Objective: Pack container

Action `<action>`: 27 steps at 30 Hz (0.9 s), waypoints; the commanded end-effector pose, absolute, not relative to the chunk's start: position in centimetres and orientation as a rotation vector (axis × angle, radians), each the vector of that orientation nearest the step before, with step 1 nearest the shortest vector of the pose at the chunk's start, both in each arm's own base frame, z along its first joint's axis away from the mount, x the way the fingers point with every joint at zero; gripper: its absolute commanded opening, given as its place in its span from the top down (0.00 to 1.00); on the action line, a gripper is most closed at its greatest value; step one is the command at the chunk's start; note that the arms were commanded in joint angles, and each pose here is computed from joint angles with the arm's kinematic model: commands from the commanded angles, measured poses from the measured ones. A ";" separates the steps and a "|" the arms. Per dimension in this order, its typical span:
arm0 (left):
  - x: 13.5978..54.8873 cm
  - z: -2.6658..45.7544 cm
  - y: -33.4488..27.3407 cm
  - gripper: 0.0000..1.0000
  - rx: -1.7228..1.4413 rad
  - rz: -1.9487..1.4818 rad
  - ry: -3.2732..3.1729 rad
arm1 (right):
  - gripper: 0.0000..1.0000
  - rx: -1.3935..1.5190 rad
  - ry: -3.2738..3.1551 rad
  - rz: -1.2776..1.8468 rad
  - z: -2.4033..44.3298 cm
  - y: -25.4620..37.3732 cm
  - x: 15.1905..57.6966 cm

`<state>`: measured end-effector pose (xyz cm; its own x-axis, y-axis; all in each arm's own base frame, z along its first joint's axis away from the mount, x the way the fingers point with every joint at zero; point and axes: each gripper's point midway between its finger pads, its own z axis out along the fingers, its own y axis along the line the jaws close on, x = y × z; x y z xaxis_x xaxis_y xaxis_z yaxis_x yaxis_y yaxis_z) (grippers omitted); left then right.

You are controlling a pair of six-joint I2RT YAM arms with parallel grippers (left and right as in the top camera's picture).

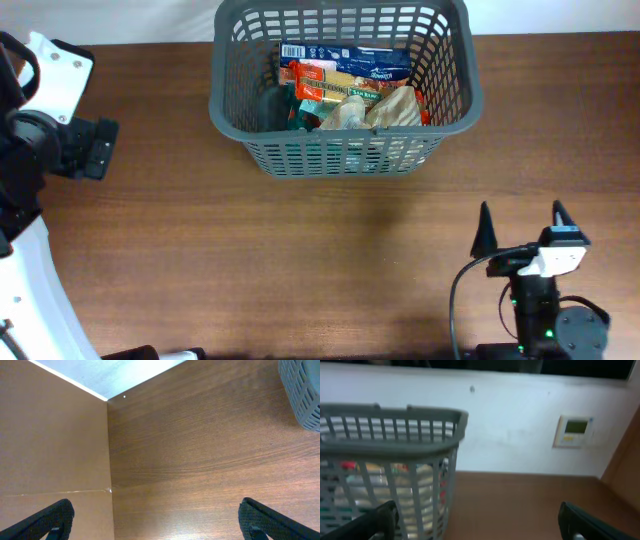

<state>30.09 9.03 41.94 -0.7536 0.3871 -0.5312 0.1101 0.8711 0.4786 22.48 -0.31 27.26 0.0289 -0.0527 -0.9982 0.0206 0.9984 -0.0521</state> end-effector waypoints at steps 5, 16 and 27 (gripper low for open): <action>30.1 41.9 9.1 0.01 0.337 0.551 2.394 | 0.01 -0.019 1.596 -0.064 22.0 -0.4 23.0; 30.1 41.9 9.1 0.01 0.337 0.551 2.394 | 0.01 0.013 1.695 -0.097 16.7 -1.5 23.8; 30.1 41.9 9.1 0.01 0.338 0.551 2.394 | 0.01 0.014 1.708 -0.097 15.3 -1.5 24.1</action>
